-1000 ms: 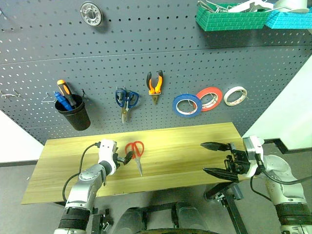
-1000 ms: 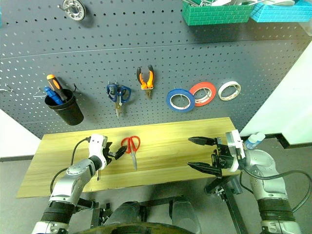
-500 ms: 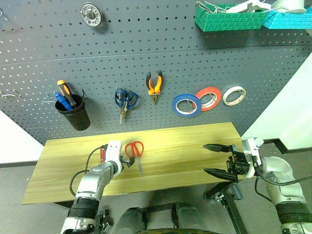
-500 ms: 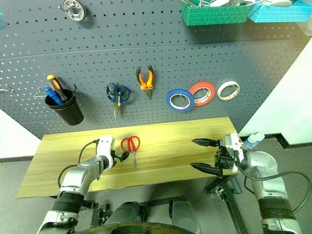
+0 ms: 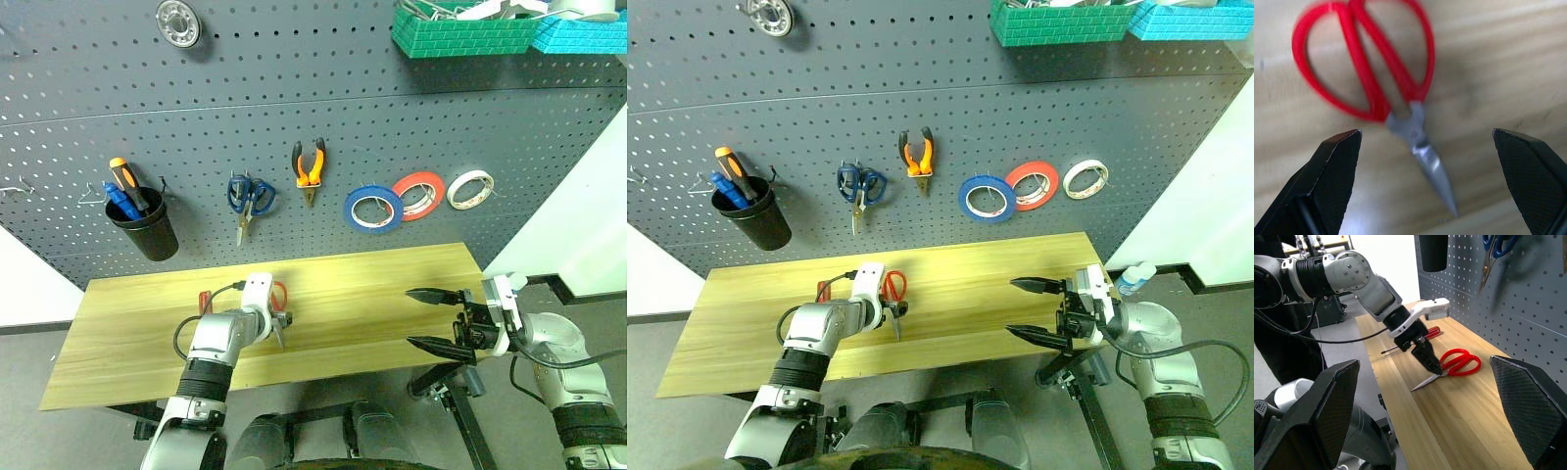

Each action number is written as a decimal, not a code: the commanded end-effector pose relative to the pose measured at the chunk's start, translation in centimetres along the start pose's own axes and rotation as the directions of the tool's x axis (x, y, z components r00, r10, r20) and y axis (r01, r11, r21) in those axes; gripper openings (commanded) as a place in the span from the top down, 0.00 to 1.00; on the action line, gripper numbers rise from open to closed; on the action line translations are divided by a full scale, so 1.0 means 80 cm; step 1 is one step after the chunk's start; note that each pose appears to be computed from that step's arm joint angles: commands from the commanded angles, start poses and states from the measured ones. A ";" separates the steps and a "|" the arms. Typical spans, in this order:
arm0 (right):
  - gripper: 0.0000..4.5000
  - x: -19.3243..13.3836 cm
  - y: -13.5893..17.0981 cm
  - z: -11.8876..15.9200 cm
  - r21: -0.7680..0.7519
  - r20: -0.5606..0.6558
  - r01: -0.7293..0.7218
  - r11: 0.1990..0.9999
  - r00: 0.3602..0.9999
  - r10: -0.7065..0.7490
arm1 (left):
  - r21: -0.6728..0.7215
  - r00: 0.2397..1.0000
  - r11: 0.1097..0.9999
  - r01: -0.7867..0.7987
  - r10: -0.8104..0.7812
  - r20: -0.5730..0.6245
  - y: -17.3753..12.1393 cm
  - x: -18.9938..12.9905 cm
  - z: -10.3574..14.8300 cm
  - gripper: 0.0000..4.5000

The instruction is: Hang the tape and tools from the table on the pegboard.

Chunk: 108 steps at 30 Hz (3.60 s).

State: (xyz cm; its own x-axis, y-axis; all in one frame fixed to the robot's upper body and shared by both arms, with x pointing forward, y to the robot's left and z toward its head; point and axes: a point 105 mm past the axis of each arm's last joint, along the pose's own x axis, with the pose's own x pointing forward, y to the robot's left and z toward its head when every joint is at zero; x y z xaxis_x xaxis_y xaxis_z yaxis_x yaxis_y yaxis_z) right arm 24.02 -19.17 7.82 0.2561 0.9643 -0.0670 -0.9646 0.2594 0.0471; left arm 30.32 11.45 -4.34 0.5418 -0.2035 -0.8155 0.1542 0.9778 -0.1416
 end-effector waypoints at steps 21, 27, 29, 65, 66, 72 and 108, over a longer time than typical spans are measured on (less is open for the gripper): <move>0.01 0.008 -0.001 0.011 -0.028 0.030 0.021 0.999 0.999 -0.020 | -0.131 0.997 0.989 -0.066 0.058 -0.060 -0.002 0.014 0.005 0.00; 0.01 0.008 0.001 0.012 -0.025 0.026 0.025 0.999 0.999 -0.025 | -0.118 0.996 0.990 -0.081 0.076 -0.051 0.002 0.020 0.011 0.00; 0.01 0.008 0.001 0.012 -0.022 0.024 0.028 0.999 0.999 -0.028 | -0.114 0.995 0.989 -0.089 0.084 -0.049 0.004 0.022 0.011 0.00; 0.00 0.005 -0.010 0.015 -0.029 0.020 0.059 0.998 0.998 -0.058 | -0.094 0.992 0.991 -0.098 0.091 -0.083 0.009 0.027 -0.001 0.86; 0.00 0.005 -0.010 0.015 -0.029 0.021 0.059 0.998 0.998 -0.058 | -0.086 0.992 0.991 -0.102 0.095 -0.080 0.010 0.025 -0.001 0.86; 0.00 0.004 -0.010 0.015 -0.027 0.022 0.059 0.998 0.998 -0.058 | 0.142 0.997 0.989 -0.028 0.018 0.071 0.015 0.000 0.022 0.86; 0.00 0.013 -0.016 0.022 -0.027 0.037 0.048 0.998 0.998 -0.047 | 0.437 0.987 0.889 0.136 -0.157 0.013 0.026 -0.025 -0.001 0.01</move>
State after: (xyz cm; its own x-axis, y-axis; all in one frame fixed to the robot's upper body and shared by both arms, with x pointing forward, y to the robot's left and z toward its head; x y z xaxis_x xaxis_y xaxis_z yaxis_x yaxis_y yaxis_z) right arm 25.48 -18.69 8.45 0.3125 0.9485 -0.0517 -0.9477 0.3150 0.0513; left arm 29.18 14.09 -3.53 0.5243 -0.3402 -0.7806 0.5467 0.8373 0.0022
